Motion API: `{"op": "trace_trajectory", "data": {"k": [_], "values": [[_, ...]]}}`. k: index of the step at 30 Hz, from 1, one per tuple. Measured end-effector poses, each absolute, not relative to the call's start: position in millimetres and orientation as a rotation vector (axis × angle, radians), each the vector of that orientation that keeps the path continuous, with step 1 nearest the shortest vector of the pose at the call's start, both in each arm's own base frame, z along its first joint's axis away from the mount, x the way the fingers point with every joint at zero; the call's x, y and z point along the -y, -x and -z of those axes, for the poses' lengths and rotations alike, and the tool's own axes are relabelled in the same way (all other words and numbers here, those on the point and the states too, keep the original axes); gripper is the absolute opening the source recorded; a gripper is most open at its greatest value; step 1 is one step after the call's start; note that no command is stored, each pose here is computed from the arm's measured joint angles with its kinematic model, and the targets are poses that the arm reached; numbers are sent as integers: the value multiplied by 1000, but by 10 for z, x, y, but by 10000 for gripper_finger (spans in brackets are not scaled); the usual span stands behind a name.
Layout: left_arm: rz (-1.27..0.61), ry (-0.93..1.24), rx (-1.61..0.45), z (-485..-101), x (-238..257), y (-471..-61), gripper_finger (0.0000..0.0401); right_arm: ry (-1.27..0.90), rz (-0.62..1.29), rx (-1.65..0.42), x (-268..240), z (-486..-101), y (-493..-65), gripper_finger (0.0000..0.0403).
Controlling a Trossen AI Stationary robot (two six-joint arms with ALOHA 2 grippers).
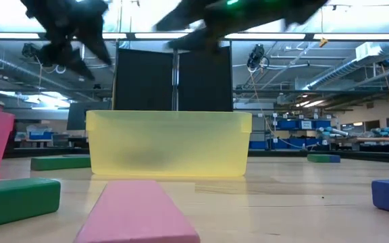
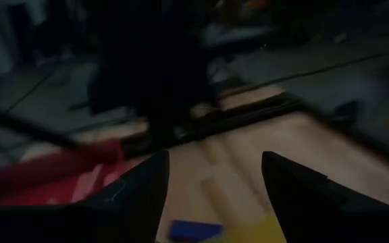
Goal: Sort blocks
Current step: Put the blue block into the yellow bin
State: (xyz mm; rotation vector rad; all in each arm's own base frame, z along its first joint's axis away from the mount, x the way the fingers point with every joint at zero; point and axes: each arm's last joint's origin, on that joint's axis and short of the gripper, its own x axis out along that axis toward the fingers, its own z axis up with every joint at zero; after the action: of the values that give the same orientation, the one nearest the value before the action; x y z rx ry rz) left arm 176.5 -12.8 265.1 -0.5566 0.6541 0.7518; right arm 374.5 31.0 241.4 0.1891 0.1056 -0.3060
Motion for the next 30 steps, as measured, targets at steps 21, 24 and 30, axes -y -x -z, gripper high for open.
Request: {"op": "trace_trajectory", "data": {"k": [21,24,30], "values": [[-704,601,-1174,-1764,-21,-2415,339,-218,526,14,-607,-2449,-2519,223],[-682,603,-1188,-1684,-14,-2478,339,-212,522,6,-628,-2436,-2512,219],[-686,584,-1255,-1513,-9,-2533,339,-214,517,9,-642,-2439,-2509,213]]}}
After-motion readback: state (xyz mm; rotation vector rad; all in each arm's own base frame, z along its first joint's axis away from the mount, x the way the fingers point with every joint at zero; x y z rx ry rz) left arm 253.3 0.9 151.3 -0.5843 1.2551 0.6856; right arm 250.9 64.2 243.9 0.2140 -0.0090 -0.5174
